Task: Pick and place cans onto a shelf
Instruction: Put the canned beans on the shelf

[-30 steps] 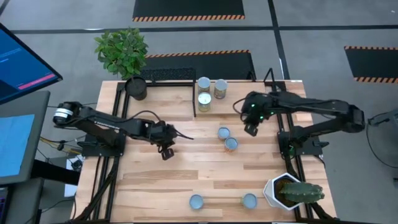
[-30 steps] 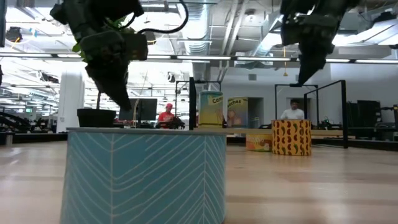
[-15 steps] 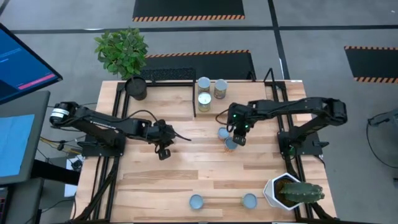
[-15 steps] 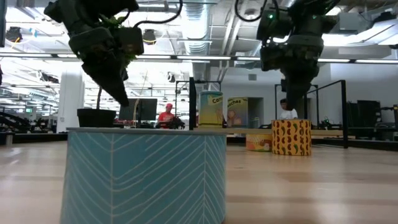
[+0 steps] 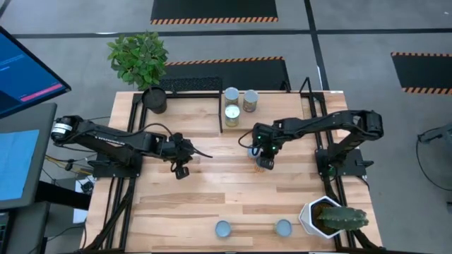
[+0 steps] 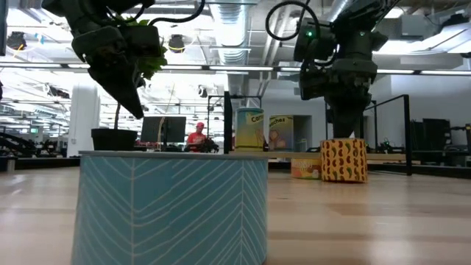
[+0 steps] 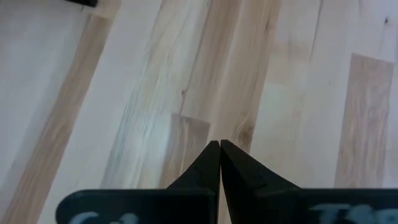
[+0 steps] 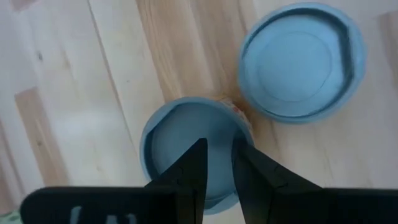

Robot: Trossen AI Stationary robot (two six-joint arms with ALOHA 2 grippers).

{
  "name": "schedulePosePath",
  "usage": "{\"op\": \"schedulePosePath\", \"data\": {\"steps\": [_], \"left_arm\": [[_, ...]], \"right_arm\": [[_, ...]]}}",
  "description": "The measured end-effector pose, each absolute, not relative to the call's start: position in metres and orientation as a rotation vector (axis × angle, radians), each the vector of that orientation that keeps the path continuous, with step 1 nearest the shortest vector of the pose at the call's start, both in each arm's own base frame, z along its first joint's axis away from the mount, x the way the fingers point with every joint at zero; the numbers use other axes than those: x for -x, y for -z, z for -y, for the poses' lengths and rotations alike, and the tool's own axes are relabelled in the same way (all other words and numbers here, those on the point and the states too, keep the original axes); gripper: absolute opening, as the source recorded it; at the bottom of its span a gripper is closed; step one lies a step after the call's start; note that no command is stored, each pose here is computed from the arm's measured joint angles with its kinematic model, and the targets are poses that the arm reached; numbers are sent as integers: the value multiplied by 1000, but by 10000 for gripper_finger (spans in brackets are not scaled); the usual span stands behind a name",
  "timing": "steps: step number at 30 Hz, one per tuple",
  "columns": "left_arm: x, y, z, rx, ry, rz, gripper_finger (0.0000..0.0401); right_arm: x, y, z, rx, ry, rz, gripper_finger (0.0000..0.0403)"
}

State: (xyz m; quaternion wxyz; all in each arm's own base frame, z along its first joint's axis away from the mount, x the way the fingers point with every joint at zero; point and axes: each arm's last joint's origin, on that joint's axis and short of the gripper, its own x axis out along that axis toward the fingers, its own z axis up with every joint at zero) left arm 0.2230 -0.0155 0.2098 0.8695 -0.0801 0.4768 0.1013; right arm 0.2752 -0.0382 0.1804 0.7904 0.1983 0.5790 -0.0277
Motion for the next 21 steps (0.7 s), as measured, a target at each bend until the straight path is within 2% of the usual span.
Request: {"op": "schedulePosePath", "data": {"steps": [5, 11, 21], "left_arm": [[-223, -210, 16, 167, -212, -999, 0], [-223, -210, 15, 161, -209, -1000, 0], [-223, -210, 15, 159, -235, -994, 0]], "right_arm": [[-276, -182, 38, -438, 59, -1243, 102], [-276, -209, 40, -387, 87, -1138, 102], [-271, -199, 40, -311, 89, -1200, 102]]}}
